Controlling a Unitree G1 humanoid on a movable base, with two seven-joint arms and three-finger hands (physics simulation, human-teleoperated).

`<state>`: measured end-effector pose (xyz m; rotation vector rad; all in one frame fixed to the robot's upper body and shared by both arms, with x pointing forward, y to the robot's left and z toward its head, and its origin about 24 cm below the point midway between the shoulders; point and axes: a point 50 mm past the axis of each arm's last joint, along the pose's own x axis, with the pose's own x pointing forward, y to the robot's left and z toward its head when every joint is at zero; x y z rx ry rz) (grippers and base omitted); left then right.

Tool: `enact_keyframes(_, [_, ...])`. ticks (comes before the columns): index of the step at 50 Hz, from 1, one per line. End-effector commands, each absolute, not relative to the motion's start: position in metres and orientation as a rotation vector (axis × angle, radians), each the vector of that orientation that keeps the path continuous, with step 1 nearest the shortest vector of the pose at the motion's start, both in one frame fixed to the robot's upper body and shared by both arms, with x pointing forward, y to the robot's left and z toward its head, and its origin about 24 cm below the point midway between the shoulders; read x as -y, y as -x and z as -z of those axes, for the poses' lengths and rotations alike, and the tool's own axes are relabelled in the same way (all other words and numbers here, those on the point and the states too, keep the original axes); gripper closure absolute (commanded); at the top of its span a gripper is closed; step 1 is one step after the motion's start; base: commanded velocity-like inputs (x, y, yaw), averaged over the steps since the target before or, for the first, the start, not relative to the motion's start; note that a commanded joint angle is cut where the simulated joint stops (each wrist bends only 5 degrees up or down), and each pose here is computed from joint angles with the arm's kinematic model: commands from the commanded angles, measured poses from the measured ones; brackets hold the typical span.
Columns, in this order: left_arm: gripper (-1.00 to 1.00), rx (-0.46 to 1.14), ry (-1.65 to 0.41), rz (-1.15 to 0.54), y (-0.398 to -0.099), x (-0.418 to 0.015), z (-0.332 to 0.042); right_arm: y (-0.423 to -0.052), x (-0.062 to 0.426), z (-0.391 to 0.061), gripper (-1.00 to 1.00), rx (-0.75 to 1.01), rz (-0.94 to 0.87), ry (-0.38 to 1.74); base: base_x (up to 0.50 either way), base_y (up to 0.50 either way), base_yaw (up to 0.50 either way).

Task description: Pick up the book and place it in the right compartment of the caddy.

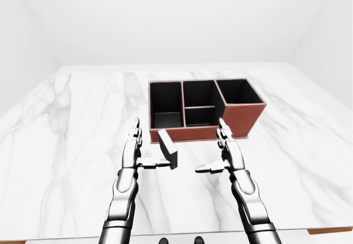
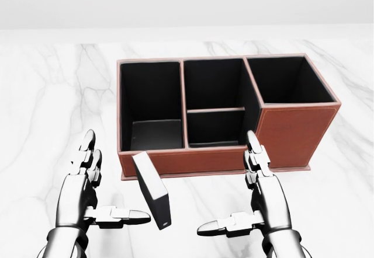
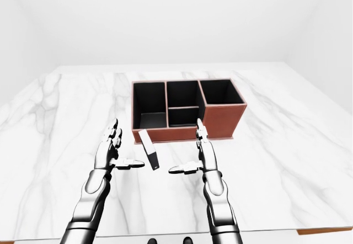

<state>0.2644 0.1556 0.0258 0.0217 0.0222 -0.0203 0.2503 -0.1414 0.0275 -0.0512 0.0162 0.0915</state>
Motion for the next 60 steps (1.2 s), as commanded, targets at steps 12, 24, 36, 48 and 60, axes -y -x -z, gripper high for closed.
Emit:
enact_keyframes(12, [-1.00, -0.029, -0.023, 0.022, -0.264, -0.155, -0.024, -0.251, 0.142, -0.025, -1.00, -0.022, -0.088, 0.054, 0.09, 0.00, 0.00])
enact_keyframes(24, [-1.00, -0.026, -0.024, 0.025, -0.264, -0.155, -0.025, -0.251, 0.141, -0.026, -1.00, -0.023, -0.090, 0.054, 0.09, 0.00, 0.00])
enact_keyframes(36, [-1.00, -0.027, -0.025, 0.026, -0.265, -0.155, -0.025, -0.251, 0.140, -0.025, -1.00, -0.020, -0.100, 0.058, 0.06, 0.00, 0.00])
enact_keyframes(48, [-1.00, -0.020, -0.014, 0.024, -0.265, -0.154, -0.026, -0.250, 0.139, -0.024, -1.00, -0.024, -0.102, 0.062, 0.00, 0.00, 0.00])
enact_keyframes(60, [-1.00, 0.000, -0.022, 0.038, -0.266, -0.152, -0.031, -0.250, 0.139, -0.024, -1.00, -0.023, -0.102, 0.065, 0.00, 0.00, 0.00])
